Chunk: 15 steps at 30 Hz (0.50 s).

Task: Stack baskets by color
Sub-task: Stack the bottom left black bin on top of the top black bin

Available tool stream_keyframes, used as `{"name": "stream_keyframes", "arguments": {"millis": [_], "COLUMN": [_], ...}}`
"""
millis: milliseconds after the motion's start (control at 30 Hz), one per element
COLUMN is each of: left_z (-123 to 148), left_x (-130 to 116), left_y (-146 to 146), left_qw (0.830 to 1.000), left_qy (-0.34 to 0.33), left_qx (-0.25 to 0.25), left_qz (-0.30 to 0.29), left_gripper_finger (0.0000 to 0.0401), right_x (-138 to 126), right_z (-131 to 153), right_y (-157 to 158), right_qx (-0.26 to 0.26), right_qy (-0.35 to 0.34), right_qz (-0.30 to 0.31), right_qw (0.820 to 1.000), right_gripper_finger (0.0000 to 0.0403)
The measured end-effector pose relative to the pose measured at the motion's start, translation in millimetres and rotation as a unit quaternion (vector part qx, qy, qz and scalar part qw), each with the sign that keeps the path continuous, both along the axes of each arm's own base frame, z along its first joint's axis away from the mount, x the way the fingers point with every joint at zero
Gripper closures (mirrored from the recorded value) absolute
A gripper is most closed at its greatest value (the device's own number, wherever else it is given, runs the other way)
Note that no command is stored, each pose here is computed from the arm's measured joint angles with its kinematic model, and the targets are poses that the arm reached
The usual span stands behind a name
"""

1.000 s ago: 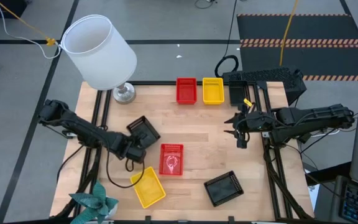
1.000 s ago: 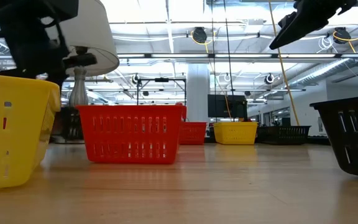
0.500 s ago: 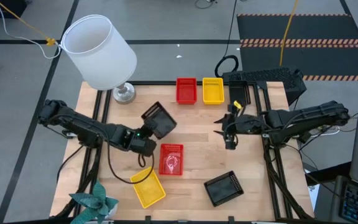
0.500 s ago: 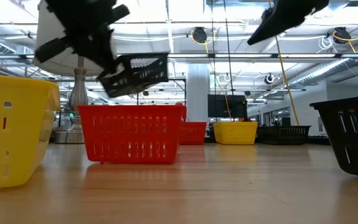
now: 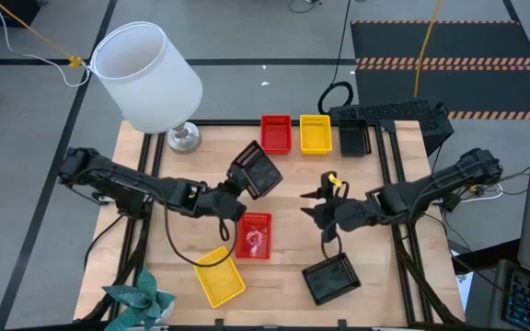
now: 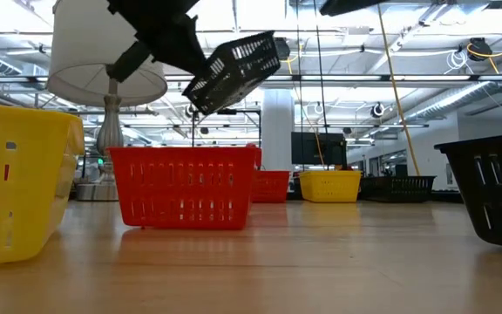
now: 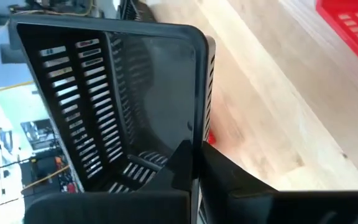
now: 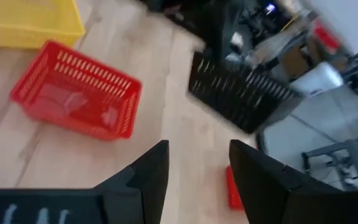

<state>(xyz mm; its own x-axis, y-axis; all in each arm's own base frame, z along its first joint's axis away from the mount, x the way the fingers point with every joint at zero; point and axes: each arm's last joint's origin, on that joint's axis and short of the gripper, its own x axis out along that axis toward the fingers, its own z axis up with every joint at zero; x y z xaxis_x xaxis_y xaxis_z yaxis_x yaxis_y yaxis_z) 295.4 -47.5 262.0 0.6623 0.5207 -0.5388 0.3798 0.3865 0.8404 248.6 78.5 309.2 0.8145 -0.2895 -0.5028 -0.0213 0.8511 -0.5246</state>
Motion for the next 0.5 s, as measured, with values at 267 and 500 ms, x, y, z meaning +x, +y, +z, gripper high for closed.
{"name": "stream_keyframes", "arguments": {"millis": [267, 500], "left_z": [-15.6, -21.5], "left_x": [17.3, 26.7], "left_y": [-3.8, -5.4], "left_qw": [0.999, 0.998], "left_qy": [0.015, 0.016], "left_qx": [0.035, 0.046], "left_qz": [-0.026, -0.051], "left_gripper_finger": [0.0393, 0.0382], "right_x": [14.7, 13.0], "right_z": [1.9, -0.5], "right_y": [17.5, 17.4], "right_qx": [-0.036, -0.040], "right_qy": [-0.017, -0.002], "right_qz": [0.029, 0.032], "right_qw": [0.999, 0.999], "right_gripper_finger": [0.0238, 0.0238]}}
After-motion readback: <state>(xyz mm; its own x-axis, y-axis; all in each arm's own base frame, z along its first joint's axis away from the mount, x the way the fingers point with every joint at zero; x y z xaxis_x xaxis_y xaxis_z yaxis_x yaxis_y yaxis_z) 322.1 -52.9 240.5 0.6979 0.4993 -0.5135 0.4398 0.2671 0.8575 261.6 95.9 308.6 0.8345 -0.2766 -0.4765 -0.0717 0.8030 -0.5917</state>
